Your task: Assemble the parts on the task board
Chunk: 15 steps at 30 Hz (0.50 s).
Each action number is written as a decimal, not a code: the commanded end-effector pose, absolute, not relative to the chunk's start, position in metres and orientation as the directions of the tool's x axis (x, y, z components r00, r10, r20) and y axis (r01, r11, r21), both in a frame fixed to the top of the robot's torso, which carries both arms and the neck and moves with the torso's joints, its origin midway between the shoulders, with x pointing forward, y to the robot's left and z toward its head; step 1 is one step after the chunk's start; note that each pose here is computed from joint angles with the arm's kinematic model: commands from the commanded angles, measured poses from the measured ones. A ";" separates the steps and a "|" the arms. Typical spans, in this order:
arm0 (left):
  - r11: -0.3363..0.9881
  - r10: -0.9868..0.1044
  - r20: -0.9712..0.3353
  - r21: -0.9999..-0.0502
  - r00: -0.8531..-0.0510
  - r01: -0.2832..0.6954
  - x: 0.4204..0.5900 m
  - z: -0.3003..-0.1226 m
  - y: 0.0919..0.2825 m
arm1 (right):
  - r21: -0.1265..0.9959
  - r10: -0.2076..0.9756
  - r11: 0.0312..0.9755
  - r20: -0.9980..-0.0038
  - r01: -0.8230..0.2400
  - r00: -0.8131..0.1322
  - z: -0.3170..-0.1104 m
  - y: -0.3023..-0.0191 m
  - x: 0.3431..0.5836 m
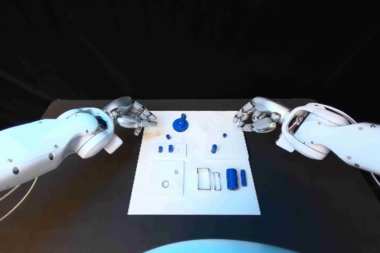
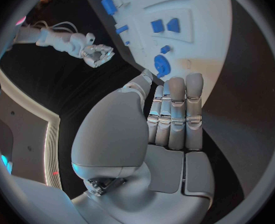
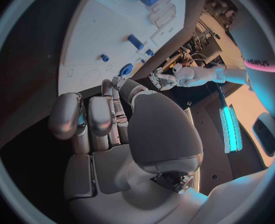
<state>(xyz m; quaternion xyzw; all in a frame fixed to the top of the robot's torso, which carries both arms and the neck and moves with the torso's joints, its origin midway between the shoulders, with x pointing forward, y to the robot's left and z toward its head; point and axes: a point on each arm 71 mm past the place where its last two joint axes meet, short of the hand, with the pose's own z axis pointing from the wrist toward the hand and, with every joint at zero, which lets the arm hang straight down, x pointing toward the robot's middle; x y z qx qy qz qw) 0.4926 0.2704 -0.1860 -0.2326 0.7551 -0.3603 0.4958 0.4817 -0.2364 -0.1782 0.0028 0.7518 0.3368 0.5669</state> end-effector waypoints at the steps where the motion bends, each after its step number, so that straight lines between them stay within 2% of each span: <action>1: 0.261 -0.914 -0.216 -0.961 -0.343 -0.093 0.489 -0.180 0.272 | 0.192 0.099 0.854 -0.972 -0.483 -0.211 -0.177 -0.230 0.480; 8: 0.058 -0.947 -0.017 -0.991 -0.322 -0.118 0.478 -0.177 0.272 | 0.006 -0.058 0.860 -0.992 -0.510 -0.109 -0.178 -0.210 0.480; 15: -0.033 -0.942 0.073 -0.991 -0.327 -0.126 0.472 -0.175 0.265 | -0.063 -0.115 0.845 -0.991 -0.532 -0.065 -0.182 -0.189 0.479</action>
